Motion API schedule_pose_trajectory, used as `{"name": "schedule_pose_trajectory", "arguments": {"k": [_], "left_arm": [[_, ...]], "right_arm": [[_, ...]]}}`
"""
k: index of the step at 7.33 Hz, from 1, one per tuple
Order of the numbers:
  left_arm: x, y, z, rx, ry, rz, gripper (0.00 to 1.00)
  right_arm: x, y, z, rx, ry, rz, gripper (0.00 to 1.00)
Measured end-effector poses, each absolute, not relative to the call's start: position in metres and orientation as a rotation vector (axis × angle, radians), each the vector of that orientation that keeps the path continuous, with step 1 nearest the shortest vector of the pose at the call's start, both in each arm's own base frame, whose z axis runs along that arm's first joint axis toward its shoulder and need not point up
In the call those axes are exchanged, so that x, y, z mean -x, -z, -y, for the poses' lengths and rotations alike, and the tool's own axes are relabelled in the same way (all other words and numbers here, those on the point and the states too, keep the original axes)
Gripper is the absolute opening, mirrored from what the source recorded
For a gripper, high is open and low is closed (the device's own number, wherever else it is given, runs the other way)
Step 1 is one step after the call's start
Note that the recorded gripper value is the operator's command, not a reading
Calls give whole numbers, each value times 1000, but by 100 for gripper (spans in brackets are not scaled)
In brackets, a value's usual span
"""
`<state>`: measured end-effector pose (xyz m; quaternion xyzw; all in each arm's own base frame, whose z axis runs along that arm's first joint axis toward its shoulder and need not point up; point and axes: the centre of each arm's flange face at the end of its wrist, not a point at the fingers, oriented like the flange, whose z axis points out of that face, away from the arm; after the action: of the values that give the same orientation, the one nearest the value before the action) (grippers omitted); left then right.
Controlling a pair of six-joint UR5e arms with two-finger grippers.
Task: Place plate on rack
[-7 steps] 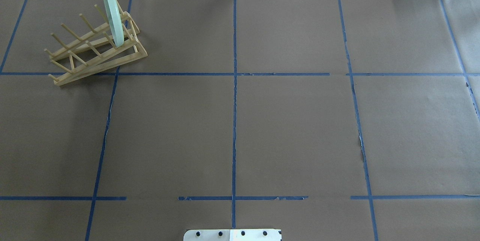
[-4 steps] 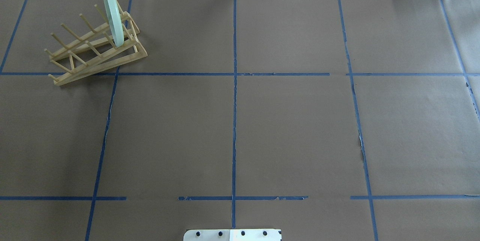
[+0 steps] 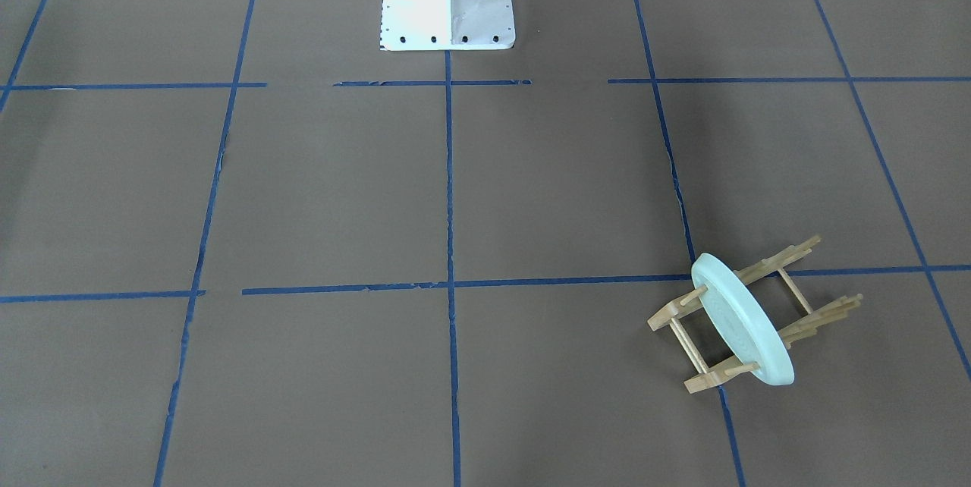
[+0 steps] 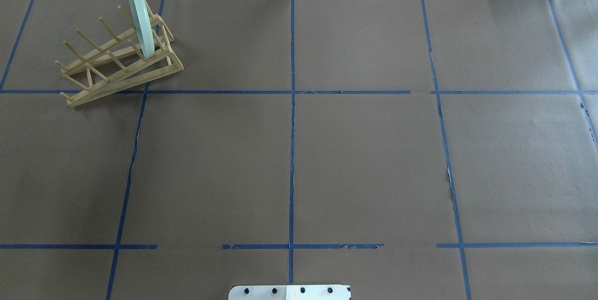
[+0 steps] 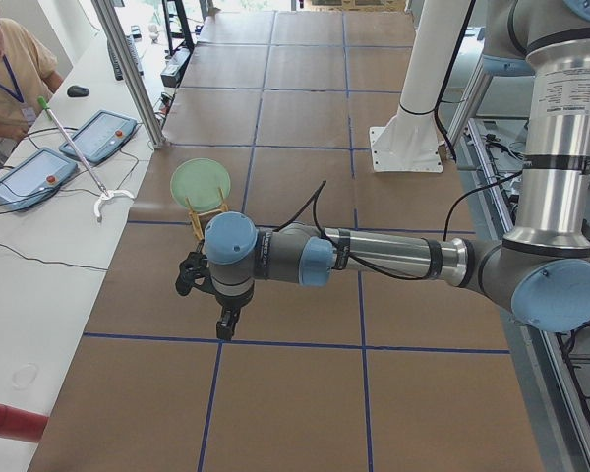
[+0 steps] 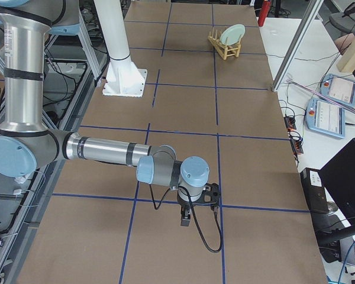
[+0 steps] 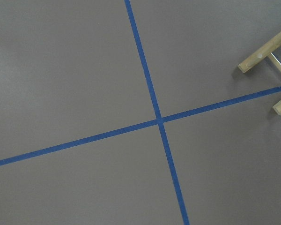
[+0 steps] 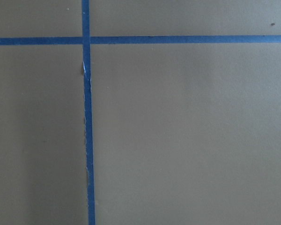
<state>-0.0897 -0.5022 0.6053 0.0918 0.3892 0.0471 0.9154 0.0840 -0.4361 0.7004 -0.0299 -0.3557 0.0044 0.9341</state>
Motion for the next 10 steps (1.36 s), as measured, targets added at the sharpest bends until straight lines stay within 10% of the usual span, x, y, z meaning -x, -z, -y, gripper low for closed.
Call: {"name": "schedule_pose_trajectory", "arguments": {"k": [10], "left_arm": [[89,-619,495,-107,-49,-807,100]], "right_arm": [[-84,-700,436,61,-9,727,100]]}}
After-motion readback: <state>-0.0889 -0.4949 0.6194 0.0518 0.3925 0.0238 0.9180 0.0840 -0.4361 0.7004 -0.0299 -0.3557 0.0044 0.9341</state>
